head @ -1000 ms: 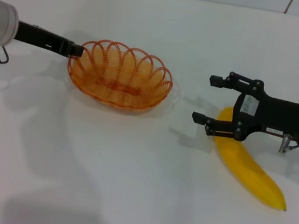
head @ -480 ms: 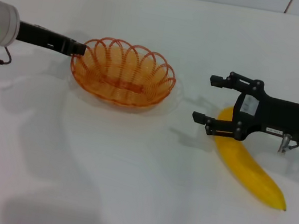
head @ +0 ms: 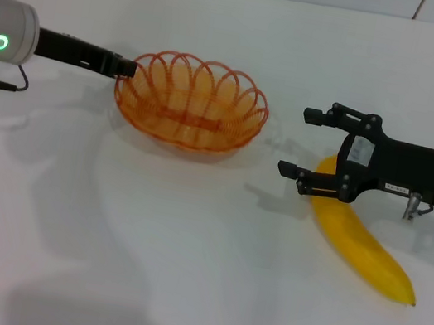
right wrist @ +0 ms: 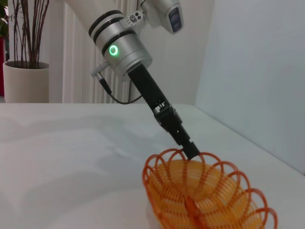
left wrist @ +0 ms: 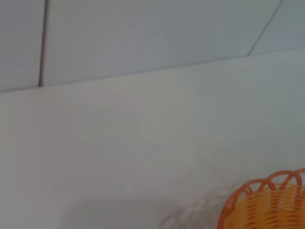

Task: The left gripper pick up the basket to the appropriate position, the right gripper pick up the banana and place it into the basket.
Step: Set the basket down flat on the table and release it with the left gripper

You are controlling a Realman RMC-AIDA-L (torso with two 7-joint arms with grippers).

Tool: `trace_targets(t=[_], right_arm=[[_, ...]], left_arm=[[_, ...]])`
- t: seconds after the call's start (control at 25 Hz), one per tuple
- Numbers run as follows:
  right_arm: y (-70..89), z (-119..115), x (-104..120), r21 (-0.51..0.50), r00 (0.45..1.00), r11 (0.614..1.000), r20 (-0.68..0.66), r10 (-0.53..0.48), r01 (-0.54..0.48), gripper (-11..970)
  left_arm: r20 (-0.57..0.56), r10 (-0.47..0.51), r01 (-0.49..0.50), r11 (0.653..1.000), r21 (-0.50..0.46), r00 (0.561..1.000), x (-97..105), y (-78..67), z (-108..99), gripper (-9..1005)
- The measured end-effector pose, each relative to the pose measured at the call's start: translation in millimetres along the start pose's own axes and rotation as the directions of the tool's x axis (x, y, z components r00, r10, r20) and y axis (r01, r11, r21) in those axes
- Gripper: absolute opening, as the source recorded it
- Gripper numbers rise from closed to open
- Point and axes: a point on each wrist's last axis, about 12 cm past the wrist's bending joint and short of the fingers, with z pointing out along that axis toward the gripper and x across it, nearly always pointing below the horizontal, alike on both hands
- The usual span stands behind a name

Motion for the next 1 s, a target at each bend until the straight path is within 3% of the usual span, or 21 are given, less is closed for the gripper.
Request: trace_targets(t=[0.8, 1.0], right_arm=[[0.6, 0, 0, -0.001, 1.000, 1.000, 0.004, 0.002, -0.002, 860], [0.9, -10, 4, 0.039, 0.999, 0.999, 0.024, 0.027, -0.028, 859]], left_arm=[[-0.036, 0.004, -0.004, 1.000, 0.012, 0.999, 7, -1.5, 2, 47], [-0.020, 0.060, -0.060, 0.998, 0.002, 0.998, 2, 0.5, -9, 192]])
